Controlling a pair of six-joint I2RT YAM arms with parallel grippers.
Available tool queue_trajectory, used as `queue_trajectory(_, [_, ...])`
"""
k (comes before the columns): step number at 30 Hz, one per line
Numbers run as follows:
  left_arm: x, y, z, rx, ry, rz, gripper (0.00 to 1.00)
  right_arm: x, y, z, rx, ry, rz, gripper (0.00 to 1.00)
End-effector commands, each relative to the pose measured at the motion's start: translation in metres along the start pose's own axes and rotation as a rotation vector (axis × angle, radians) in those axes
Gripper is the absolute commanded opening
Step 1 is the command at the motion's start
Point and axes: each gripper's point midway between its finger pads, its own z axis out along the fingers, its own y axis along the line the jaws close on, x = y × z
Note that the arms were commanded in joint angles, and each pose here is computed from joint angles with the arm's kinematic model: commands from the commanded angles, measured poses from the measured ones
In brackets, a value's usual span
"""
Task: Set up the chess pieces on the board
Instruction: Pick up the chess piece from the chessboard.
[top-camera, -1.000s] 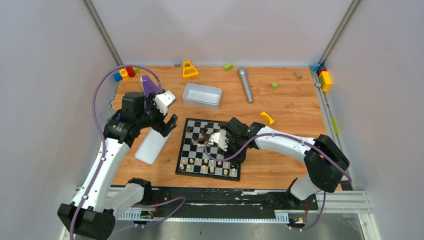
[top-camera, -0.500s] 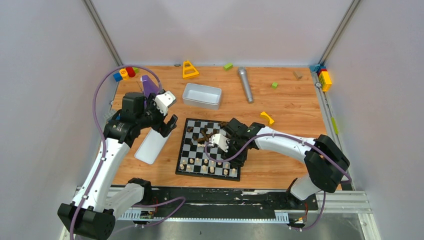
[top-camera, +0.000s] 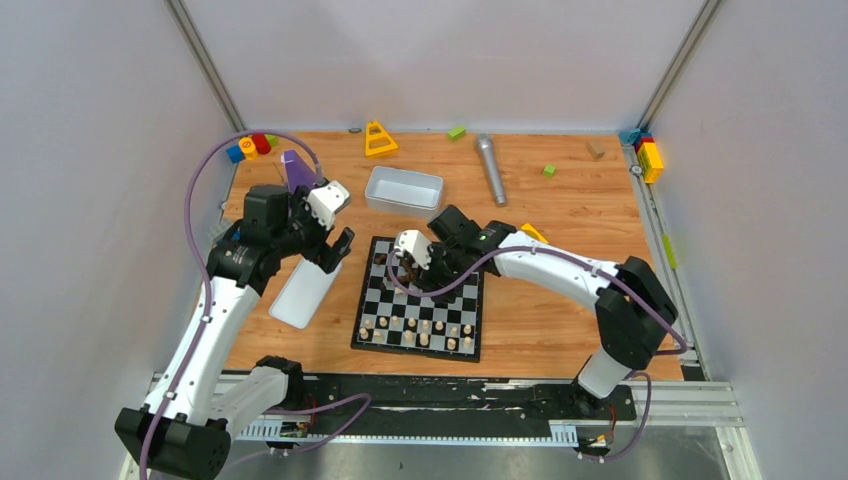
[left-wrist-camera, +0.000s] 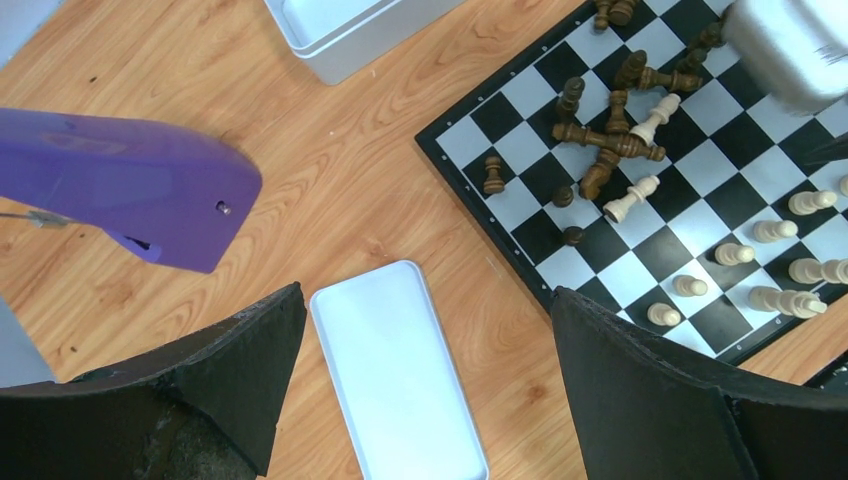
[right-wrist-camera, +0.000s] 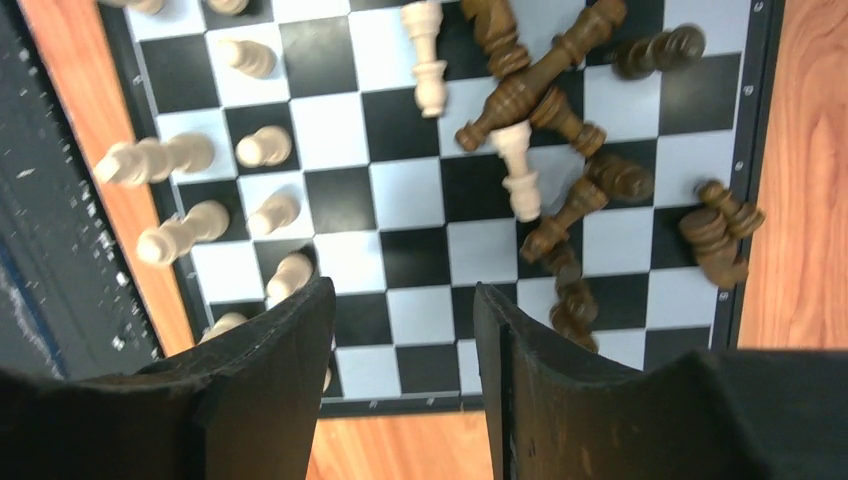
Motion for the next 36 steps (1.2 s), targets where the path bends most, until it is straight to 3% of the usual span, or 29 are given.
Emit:
queue_trajectory(1, [-0.009, 0.013, -0.007, -0.082, -0.041, -0.021, 1.0, -0.025, -0.024, 0.021, 0.04, -0.057, 0.002, 0.52])
queue_trajectory(9, [-0.011, 0.027, -0.013, -0.15, -0.059, -0.05, 1.0, -0.034, -0.045, 0.041, 0.068, -0.059, -0.051, 0.5])
queue_trajectory(36, [-0.008, 0.022, -0.01, -0.111, -0.048, -0.03, 1.0, -0.018, -0.062, 0.068, 0.094, 0.016, -0.128, 0.49])
